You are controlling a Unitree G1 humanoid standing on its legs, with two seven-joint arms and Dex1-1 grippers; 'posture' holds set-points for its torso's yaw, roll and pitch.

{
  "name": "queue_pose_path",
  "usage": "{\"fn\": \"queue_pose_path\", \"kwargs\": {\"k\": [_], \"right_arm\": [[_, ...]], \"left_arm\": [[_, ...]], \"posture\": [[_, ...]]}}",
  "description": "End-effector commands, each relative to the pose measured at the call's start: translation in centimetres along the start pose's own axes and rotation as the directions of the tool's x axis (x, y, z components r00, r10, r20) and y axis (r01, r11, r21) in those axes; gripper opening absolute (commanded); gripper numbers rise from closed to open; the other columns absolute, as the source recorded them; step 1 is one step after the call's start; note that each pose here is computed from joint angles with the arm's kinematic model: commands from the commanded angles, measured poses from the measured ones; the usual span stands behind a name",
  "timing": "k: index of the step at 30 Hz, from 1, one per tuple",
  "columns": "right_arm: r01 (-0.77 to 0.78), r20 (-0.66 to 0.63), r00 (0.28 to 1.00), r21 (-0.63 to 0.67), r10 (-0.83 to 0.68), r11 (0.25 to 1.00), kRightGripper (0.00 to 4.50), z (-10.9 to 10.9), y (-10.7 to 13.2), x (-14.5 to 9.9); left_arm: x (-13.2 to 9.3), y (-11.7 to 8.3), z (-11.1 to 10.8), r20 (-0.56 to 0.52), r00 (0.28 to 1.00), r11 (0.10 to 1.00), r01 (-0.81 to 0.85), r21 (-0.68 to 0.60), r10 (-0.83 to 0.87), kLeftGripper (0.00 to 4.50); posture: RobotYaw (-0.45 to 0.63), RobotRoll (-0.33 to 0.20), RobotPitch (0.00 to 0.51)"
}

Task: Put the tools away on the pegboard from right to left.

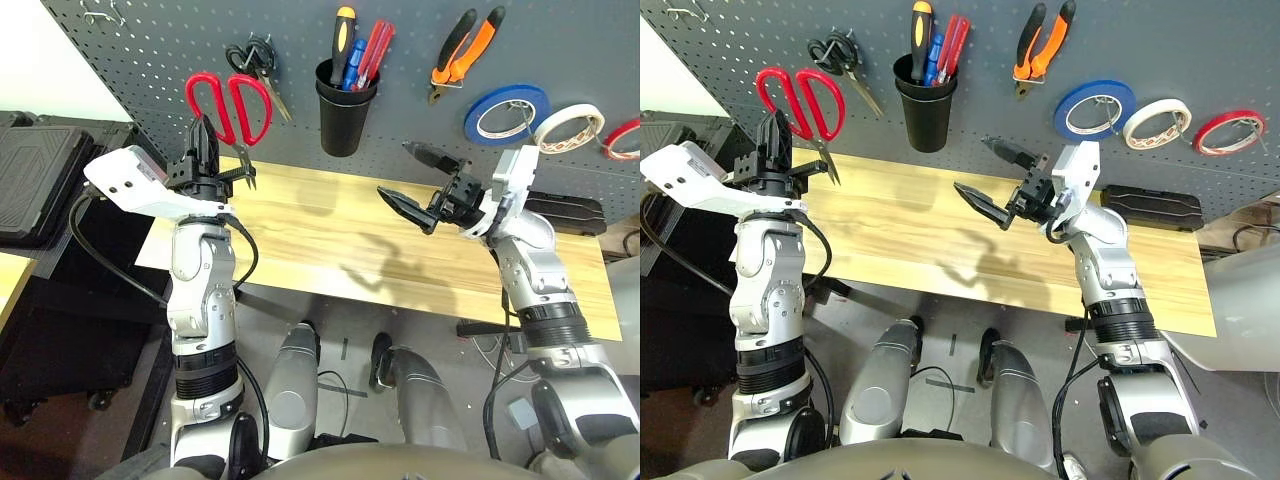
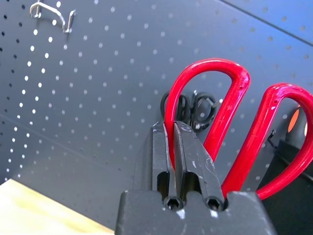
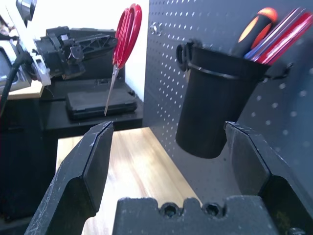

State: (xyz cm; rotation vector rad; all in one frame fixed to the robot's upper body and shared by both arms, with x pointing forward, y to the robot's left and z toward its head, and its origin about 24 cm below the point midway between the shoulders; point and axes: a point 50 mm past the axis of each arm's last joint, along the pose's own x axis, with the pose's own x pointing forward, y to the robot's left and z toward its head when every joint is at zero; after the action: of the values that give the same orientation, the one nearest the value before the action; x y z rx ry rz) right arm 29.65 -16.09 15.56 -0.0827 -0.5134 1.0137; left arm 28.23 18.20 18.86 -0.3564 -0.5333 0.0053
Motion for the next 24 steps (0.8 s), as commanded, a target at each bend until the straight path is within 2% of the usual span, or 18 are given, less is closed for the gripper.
{"fn": "queue_pose_path", "kwargs": {"k": [1,14,24], "right_arm": [[0.008,0.016,1.000,0.000,-0.008,1.000,4.50,0.8,0.0,-0.6],[-0.011,0.054,0.998,-0.015,0.012,1.000,4.50,4.3,-0.5,-0.8],[0.022,0.066,0.998,-0.028,-0.020,0.999,4.50,5.3,-1.0,-1.0]], "left_arm": [[0.2,0.0,0.4,0.006,1.000,1.000,0.010,-0.009,-0.010,0.03],[2.1,0.2,0.9,0.015,1.000,1.000,0.027,-0.003,-0.027,0.03],[3.2,0.4,-0.2,-0.011,0.999,0.999,0.034,-0.005,-0.034,0.03]], "posture": [[0.32,0.000,0.196],[0.27,0.000,0.193],[0.24,0.000,0.179]]}}
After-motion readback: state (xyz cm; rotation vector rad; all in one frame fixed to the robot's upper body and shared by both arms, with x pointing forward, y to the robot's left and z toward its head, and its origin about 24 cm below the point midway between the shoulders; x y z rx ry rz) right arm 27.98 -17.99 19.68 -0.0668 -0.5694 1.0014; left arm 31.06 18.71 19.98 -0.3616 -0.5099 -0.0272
